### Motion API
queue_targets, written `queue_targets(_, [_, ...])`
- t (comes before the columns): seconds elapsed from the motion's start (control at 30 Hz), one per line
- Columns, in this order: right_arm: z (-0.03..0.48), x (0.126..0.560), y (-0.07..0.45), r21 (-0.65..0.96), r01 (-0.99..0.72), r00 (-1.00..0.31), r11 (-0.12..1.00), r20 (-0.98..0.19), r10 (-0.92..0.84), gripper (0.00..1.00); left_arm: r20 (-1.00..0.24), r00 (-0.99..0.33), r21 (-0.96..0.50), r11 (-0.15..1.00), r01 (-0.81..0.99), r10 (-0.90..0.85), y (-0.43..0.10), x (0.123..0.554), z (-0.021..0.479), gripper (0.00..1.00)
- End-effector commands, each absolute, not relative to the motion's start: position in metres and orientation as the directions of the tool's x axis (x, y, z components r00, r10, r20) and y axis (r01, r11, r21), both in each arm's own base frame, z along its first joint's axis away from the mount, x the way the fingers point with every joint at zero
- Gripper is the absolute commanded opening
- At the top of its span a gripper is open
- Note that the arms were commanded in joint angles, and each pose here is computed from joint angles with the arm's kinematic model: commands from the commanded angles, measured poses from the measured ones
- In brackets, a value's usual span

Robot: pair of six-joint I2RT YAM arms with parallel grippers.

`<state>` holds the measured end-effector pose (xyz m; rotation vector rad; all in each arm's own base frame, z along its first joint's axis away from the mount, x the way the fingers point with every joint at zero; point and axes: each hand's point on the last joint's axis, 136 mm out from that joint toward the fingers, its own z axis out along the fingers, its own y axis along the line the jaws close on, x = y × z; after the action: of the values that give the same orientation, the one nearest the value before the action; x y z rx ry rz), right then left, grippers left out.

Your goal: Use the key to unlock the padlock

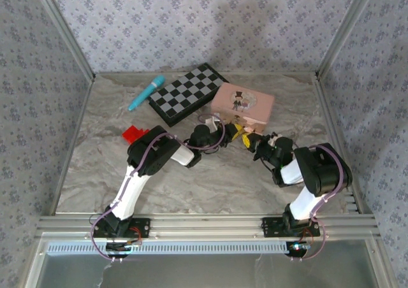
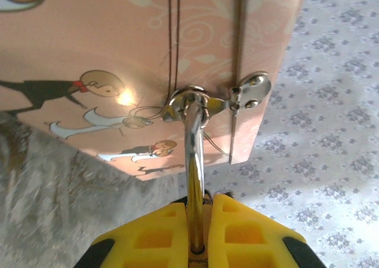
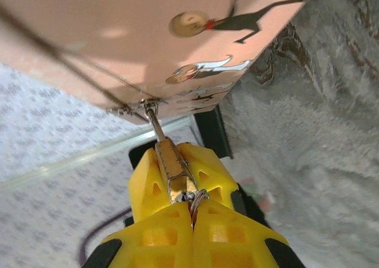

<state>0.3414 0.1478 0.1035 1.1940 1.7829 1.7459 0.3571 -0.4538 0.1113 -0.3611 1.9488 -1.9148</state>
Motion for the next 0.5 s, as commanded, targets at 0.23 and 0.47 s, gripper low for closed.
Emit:
queue_targets(0.23, [0.243, 0.388, 0.139, 0.808, 0.124, -0.518, -0.576, 0.548, 0.657, 0.00, -0.269, -0.886, -0.950, -0.050, 0.310, -0.378, -0.482, 0.344, 0.145, 0.00])
queue_targets(0.47, [0.275, 0.390, 0.142, 0.763, 0.054, -0.514, -0.644, 0.574, 0.637, 0.00, -0.297, -0.877, -0.932, -0.084, 0.352, -0.377, -0.501, 0.348, 0.154, 0.00])
